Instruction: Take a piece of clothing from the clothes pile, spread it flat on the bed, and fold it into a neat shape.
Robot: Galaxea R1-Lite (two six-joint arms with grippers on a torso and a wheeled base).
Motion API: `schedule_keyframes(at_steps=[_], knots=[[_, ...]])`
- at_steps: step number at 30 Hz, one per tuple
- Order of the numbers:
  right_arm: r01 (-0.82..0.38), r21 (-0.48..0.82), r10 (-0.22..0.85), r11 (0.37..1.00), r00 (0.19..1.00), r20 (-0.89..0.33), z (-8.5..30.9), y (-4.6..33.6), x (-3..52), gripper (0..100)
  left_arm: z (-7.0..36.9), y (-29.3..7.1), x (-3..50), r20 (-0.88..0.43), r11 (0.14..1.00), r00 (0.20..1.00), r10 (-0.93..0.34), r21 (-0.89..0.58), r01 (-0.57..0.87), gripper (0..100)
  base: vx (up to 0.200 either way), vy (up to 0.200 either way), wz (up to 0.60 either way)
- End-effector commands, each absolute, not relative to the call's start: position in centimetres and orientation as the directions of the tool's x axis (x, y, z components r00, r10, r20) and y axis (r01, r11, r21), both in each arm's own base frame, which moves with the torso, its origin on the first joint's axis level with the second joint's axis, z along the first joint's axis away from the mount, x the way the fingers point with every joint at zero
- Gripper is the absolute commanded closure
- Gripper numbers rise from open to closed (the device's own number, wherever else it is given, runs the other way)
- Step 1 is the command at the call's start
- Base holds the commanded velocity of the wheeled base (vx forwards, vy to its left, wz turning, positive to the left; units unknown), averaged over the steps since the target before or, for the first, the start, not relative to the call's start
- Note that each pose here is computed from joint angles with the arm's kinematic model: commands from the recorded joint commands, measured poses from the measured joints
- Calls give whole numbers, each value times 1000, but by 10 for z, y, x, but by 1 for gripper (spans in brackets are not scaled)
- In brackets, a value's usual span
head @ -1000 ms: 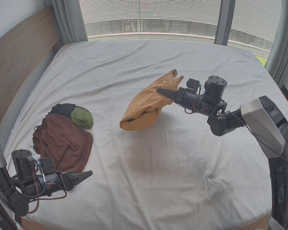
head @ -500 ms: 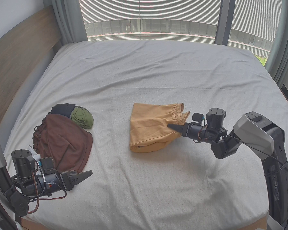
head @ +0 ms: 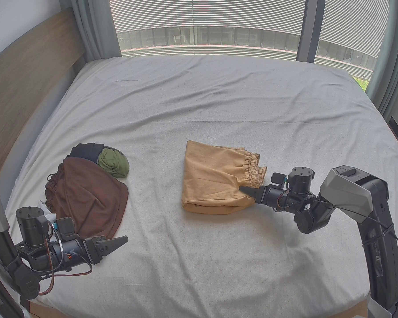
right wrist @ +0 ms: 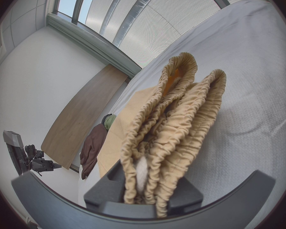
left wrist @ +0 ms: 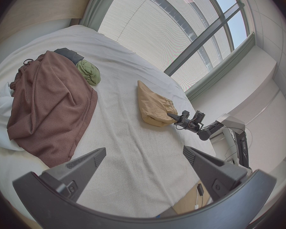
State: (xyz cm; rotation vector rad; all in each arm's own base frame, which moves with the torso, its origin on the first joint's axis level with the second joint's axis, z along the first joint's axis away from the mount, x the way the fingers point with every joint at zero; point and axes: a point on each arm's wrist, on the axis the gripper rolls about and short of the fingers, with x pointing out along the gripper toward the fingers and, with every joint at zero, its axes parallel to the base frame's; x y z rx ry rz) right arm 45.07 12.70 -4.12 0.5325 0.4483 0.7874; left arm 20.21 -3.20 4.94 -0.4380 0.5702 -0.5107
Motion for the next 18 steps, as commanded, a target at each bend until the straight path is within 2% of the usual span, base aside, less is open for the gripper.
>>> schedule_keyframes(at_steps=[1,2,3,8,15,18], knots=[[-532,607,758,591,623,-193,-47,127,449,100,47,-31,198,-408,789,719,-563,-524,320,0,0,0,0],[-533,603,756,593,627,-188,-45,127,450,100,47,-31,198,-408,789,719,-563,-524,320,0,0,0,0],[-530,587,738,612,649,-183,-42,124,450,0,47,-31,198,-407,789,719,-563,-524,321,0,0,0,0],[-526,564,712,636,682,-167,-26,113,450,0,47,-31,198,-408,789,719,-563,-524,320,0,0,0,0],[-505,527,650,683,750,-123,17,70,446,0,48,-32,198,-405,788,720,-564,-523,324,0,0,0,0],[-526,497,633,691,772,-64,58,59,440,0,49,-32,198,-401,788,721,-566,-522,327,0,0,0,0]])
